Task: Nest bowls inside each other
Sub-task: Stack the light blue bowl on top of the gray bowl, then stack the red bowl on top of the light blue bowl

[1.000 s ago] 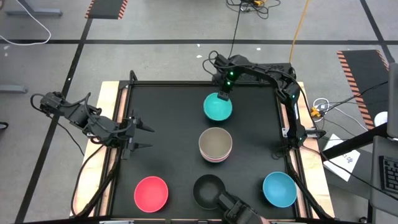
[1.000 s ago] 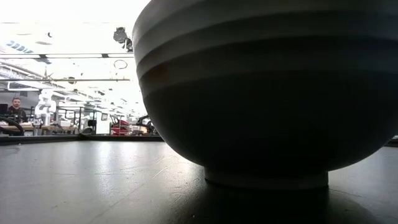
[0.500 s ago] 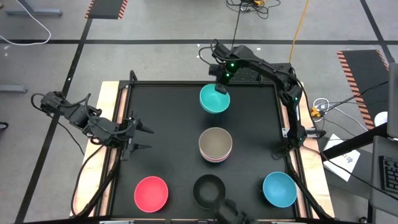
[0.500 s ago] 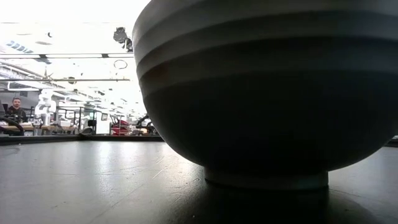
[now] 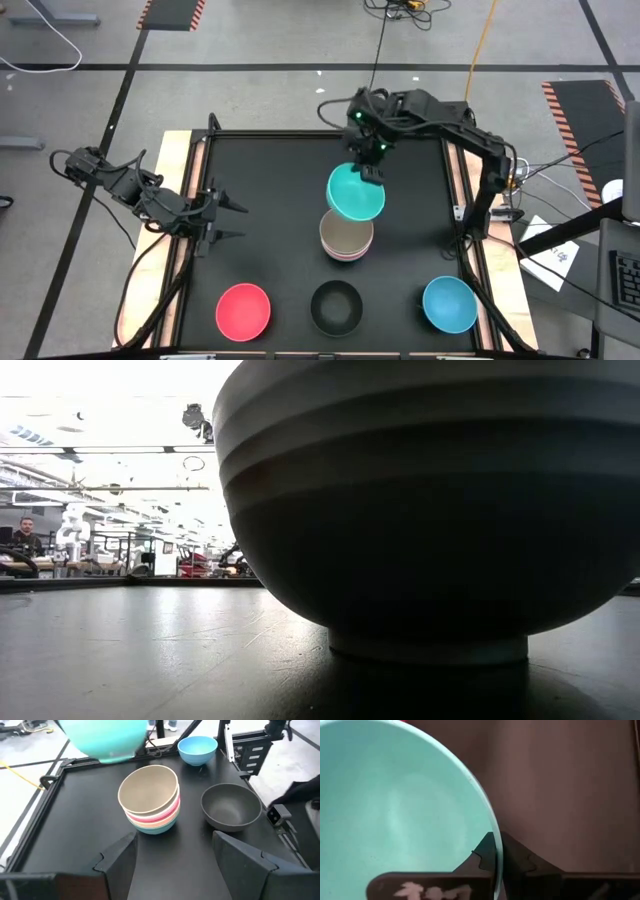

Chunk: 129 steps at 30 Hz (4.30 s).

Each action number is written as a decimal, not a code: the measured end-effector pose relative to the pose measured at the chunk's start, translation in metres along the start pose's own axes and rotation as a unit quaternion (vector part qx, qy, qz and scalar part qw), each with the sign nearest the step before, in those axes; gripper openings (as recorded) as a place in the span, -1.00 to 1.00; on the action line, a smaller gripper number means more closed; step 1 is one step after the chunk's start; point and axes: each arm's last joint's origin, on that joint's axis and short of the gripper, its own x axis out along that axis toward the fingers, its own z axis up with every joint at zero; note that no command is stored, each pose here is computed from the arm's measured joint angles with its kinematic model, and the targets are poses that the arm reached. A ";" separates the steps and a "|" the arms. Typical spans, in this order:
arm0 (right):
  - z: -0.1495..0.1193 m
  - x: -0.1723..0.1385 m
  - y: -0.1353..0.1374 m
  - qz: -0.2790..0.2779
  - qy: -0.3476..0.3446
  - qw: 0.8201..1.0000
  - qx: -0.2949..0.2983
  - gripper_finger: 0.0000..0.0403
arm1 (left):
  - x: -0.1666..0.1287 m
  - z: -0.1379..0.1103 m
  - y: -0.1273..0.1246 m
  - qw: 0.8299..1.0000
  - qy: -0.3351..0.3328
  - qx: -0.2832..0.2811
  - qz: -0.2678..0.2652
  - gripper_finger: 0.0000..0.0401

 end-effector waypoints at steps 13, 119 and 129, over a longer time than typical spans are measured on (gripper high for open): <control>0.009 0.086 -0.012 0.000 0.152 0.987 0.051 -1.00 | 0.000 0.000 0.000 1.000 0.000 0.004 0.004 0.28; -0.139 0.094 0.102 -0.043 -0.247 0.967 -0.047 0.05 | 0.022 -0.036 -0.012 0.997 0.011 -0.028 -0.075 0.28; -0.178 0.065 0.131 -0.007 -0.363 0.923 -0.127 0.05 | 0.026 -0.043 -0.020 0.992 0.024 -0.074 -0.102 0.28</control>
